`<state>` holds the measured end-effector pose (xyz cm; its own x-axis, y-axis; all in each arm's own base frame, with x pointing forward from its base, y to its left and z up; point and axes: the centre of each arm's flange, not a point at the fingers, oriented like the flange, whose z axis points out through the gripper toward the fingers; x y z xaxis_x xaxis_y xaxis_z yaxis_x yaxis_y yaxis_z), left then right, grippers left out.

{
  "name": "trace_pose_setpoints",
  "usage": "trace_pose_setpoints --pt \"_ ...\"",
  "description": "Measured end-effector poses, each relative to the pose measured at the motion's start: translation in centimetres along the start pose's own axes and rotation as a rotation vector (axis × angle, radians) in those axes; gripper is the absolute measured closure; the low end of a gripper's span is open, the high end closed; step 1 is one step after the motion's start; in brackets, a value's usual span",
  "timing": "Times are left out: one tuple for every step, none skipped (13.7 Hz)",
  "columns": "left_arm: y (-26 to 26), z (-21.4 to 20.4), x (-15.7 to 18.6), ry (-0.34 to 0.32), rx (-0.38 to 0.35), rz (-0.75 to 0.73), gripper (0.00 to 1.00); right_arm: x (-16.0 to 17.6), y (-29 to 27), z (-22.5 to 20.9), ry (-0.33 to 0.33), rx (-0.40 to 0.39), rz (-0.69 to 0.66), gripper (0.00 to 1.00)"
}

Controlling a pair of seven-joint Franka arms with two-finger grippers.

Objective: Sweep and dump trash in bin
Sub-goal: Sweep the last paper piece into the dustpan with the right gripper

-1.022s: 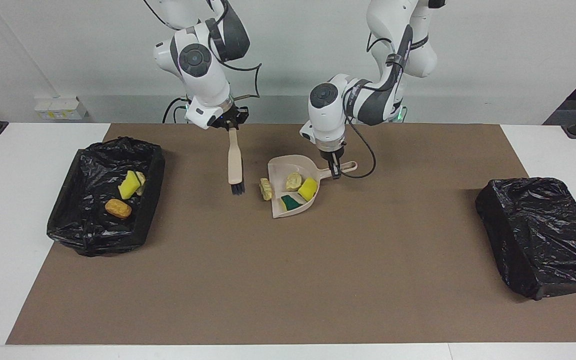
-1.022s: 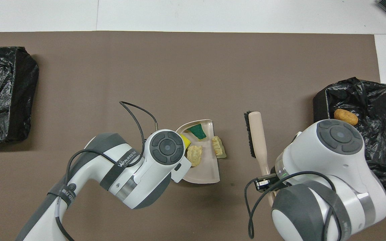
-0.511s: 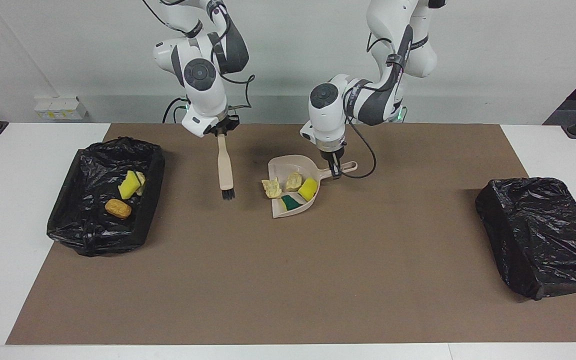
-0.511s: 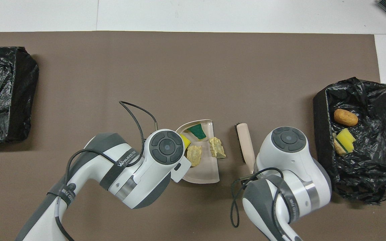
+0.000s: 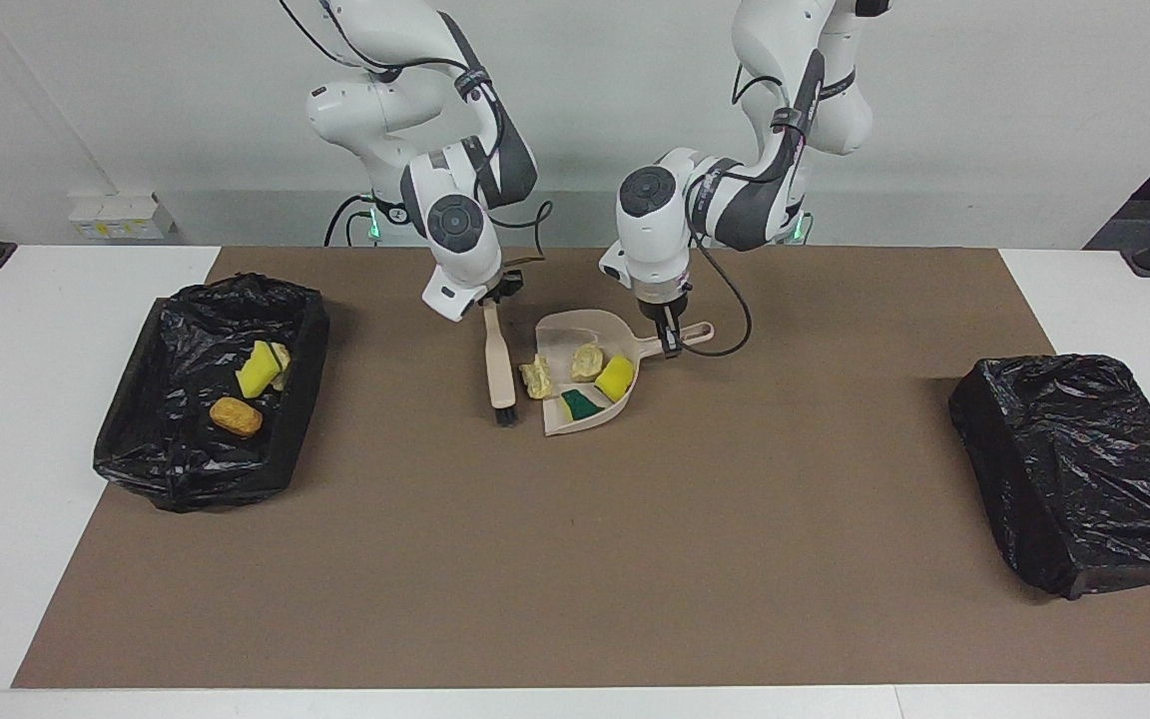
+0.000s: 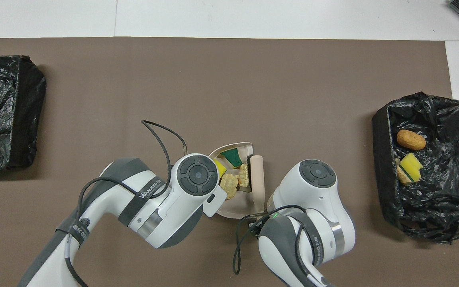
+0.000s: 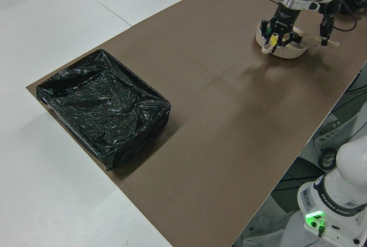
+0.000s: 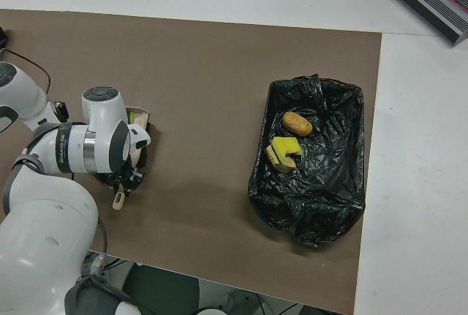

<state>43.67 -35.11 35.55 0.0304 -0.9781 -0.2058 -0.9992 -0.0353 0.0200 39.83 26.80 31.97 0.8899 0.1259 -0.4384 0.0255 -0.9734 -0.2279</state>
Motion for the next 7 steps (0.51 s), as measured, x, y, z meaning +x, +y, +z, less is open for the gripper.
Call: trace_pose_setpoints --pt "0.0 0.0 0.0 0.000 0.000 0.000 0.67 0.0 -0.1 0.0 0.000 0.005 0.002 0.74" --pt "0.0 0.0 0.0 0.000 0.000 0.000 0.67 -0.1 -0.2 -0.2 0.003 0.008 0.002 0.74" --pt "0.0 0.0 0.0 0.000 0.000 0.000 0.67 -0.2 -0.3 -0.5 0.006 0.010 0.002 0.74" --pt "0.0 0.0 0.0 0.000 0.000 0.000 0.67 -0.5 -0.6 -0.9 0.005 0.012 0.010 0.74" --pt "0.0 0.0 0.0 0.000 0.000 0.000 0.67 -1.1 -1.0 -1.4 -0.001 0.010 0.015 0.74" --pt "0.0 0.0 0.0 0.000 0.000 0.000 0.67 -1.7 -1.5 -1.9 -0.005 0.001 0.014 0.74" --pt "0.0 0.0 0.0 0.000 0.000 0.000 0.67 -2.2 -1.7 -2.3 -0.001 -0.016 0.008 0.74"
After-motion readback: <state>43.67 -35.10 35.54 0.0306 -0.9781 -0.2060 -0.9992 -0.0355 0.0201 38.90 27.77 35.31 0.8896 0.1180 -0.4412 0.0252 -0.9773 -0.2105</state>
